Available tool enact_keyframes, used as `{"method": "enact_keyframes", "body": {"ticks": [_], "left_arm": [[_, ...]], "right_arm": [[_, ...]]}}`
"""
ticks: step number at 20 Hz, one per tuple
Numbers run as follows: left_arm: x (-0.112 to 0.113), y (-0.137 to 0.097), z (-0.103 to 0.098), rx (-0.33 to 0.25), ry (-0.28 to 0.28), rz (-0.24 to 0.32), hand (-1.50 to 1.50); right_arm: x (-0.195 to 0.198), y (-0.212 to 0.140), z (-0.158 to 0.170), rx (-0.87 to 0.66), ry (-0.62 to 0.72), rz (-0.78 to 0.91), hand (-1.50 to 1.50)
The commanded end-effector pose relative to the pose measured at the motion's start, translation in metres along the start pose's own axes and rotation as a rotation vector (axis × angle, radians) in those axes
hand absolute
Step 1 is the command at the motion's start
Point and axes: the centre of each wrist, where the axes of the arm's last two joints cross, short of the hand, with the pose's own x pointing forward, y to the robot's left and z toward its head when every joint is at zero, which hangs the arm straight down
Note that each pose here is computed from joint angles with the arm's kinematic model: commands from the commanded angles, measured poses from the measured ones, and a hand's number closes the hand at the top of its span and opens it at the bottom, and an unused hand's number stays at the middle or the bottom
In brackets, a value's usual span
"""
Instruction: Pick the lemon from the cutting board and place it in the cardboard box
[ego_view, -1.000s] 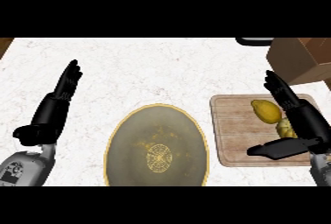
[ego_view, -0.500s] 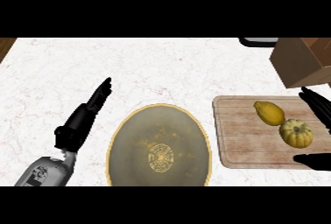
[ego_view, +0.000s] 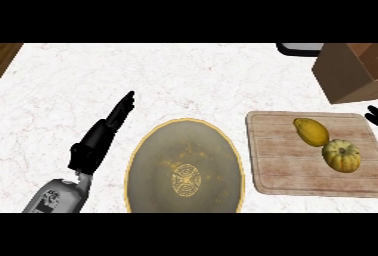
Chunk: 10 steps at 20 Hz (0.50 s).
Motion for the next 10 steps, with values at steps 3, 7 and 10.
{"method": "enact_keyframes", "body": {"ticks": [3, 7, 10], "left_arm": [[0.007, 0.009, -0.010, -0.009, -0.008, 0.000, 0.00], [0.006, -0.013, -0.013, -0.023, -0.007, -0.007, 0.00], [0.009, 0.016, -0.014, -0.035, 0.002, 0.004, 0.00]], "right_arm": [[0.030, -0.034, -0.006, 0.159, 0.066, -0.002, -1.50], [0.022, -0.025, -0.004, 0.161, 0.099, -0.076, -1.50], [0.026, -0.004, -0.019, 0.159, 0.106, -0.088, -1.50]]}}
